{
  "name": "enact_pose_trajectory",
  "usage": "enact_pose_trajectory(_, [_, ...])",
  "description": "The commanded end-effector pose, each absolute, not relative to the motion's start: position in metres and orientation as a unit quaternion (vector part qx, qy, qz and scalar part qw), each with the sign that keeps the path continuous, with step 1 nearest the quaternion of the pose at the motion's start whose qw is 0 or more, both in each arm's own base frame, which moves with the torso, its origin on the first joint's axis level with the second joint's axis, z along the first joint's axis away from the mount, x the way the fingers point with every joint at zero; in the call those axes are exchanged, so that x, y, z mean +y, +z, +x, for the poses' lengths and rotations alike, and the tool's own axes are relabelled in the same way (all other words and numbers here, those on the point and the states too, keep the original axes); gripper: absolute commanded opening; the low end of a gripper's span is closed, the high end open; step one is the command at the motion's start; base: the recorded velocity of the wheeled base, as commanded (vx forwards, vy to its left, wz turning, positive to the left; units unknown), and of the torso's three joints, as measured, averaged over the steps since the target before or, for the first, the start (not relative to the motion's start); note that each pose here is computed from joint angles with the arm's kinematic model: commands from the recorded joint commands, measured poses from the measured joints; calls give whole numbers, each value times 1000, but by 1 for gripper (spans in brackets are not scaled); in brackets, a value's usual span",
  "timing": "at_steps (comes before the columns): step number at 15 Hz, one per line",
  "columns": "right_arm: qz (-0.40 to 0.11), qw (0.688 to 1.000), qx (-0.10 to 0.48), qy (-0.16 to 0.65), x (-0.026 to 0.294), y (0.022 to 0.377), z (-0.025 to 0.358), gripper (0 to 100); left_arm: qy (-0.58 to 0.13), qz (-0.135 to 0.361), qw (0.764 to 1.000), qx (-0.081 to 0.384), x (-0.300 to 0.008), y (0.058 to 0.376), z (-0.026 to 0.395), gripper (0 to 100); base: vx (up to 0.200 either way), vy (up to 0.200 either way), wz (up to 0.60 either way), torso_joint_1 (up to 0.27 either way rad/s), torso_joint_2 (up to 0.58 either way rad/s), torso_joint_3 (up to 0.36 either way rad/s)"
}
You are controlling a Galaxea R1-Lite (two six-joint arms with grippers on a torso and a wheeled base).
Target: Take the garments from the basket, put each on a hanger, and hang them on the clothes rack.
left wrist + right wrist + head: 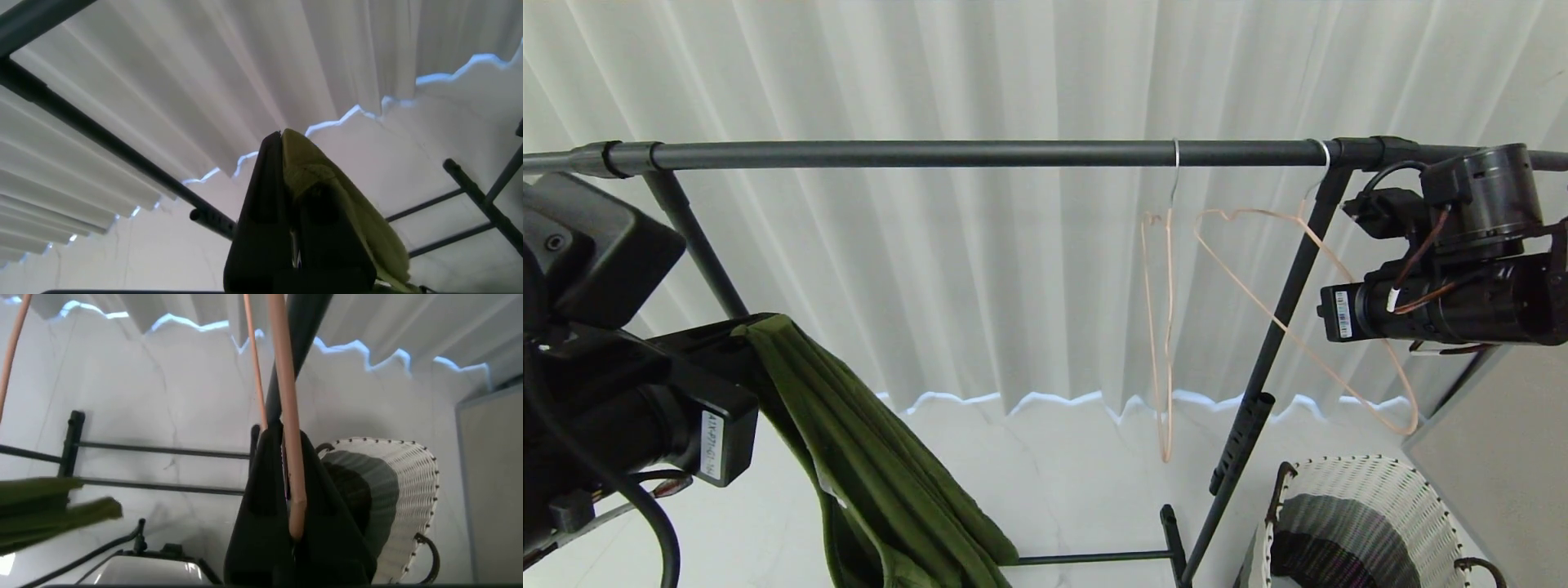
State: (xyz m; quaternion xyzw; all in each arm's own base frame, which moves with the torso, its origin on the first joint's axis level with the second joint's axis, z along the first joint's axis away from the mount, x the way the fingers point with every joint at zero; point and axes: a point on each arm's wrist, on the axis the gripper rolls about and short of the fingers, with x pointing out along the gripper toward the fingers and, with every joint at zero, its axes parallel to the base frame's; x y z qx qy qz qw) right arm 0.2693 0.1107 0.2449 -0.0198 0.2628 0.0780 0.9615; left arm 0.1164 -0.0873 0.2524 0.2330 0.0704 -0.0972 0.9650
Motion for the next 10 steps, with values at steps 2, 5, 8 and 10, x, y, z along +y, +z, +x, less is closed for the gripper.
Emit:
enact_pose_trajectory(2, [-12, 967, 239, 81, 107, 258, 259, 0, -96, 231, 966, 67, -86, 254, 115, 0, 0, 0, 0, 0, 0, 0])
enact_pose_trajectory(5, [-4, 973, 215, 83, 102, 272, 247, 0, -97, 233, 965, 70, -85, 250, 114, 0, 0, 0, 0, 0, 0, 0])
enact_pose_trajectory(8, [-2, 976, 199, 86, 95, 281, 231, 0, -97, 237, 964, 74, -84, 247, 113, 0, 0, 0, 0, 0, 0, 0])
enact_pose_trajectory(10, [-2, 978, 189, 93, 91, 285, 214, 0, -89, 242, 963, 82, -82, 243, 114, 0, 0, 0, 0, 0, 0, 0])
